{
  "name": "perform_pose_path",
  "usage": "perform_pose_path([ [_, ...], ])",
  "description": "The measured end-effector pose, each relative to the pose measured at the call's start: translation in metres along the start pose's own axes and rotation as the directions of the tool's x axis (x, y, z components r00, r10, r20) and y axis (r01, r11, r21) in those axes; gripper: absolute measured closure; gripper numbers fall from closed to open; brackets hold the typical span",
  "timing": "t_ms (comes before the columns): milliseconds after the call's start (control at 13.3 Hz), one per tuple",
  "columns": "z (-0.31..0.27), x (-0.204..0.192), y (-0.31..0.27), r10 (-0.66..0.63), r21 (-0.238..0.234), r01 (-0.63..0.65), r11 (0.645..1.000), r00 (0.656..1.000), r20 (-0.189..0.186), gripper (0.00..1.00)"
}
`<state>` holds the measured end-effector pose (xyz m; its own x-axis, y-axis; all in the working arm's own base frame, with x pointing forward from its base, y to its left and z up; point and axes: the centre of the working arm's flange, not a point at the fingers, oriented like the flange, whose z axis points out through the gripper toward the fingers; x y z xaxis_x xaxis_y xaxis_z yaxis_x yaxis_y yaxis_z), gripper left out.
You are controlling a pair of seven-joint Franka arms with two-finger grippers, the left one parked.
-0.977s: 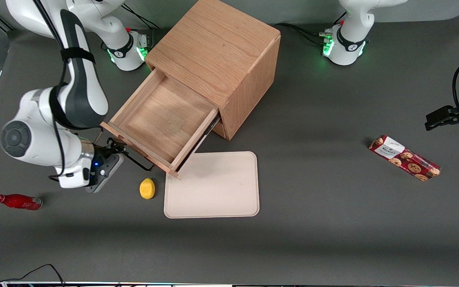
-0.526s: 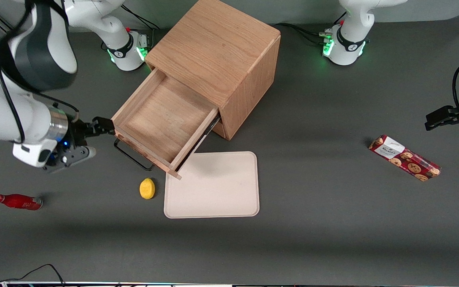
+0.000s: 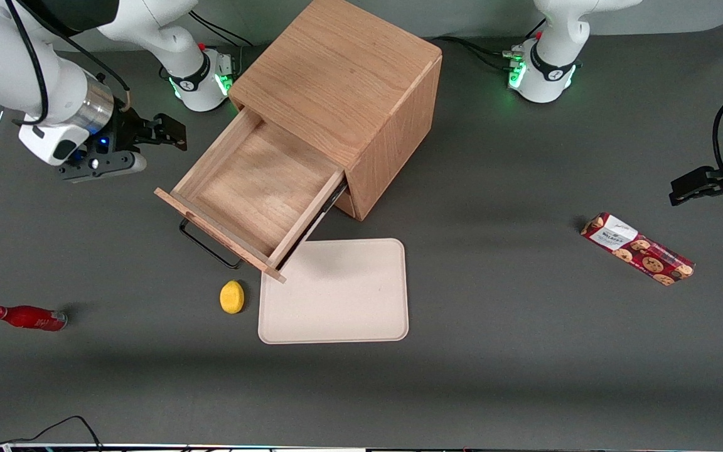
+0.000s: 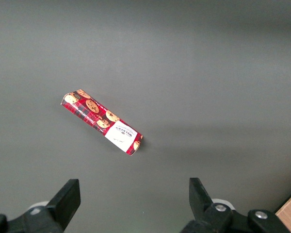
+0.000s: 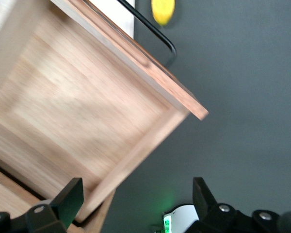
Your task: Open upper drawer
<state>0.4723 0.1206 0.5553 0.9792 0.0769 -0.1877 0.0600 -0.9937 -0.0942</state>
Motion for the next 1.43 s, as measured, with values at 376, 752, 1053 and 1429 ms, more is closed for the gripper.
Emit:
perform_pose_path([
  [376,0.009,-0.012,0.043,0.044,-0.047,-0.044,0.998,0.999,0.003,0.00],
  [752,-0.018,0.035,0.075,0.111,-0.070,-0.116,0.991,0.991,-0.076,0.00],
  [1053,-0.025,0.077,0.084,0.135,-0.086,-0.146,0.986,0.983,-0.122,0.00],
  [1429,-0.028,0.103,0.107,0.175,-0.086,-0.190,0.978,0.972,-0.156,0.00],
])
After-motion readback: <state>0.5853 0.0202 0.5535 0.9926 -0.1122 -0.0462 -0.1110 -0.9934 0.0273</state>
